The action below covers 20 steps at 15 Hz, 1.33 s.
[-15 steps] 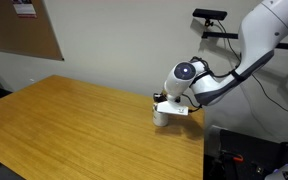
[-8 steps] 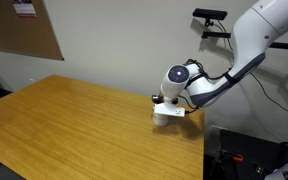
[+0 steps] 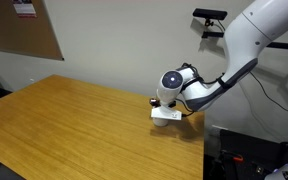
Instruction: Remove the green pen from the mug
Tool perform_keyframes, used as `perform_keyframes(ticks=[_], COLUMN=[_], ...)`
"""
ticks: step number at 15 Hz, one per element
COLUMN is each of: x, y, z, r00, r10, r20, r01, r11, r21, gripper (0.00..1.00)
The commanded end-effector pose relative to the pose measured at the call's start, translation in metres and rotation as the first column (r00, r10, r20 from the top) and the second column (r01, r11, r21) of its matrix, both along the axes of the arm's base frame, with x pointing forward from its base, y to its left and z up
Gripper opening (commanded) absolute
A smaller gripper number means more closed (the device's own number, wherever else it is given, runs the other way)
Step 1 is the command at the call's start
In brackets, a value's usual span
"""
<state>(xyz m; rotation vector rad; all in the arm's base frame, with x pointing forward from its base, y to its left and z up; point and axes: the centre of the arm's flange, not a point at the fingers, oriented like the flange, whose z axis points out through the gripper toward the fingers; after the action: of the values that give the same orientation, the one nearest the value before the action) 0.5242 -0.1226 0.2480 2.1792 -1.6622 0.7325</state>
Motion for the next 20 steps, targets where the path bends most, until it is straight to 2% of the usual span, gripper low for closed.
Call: perform_keyframes(ticks=[1,20], x=[0.01,0.018], y=[0.0,-0.011], z=[-0.005,-0.019], r00=[1.0,0.999], r10=[-0.016,-0.051], r20=[-0.001,-0.015], r01=[0.016,0.051], r11=[1.0,0.999], r21=[-0.006,-0.007], gripper=[0.49,0.49])
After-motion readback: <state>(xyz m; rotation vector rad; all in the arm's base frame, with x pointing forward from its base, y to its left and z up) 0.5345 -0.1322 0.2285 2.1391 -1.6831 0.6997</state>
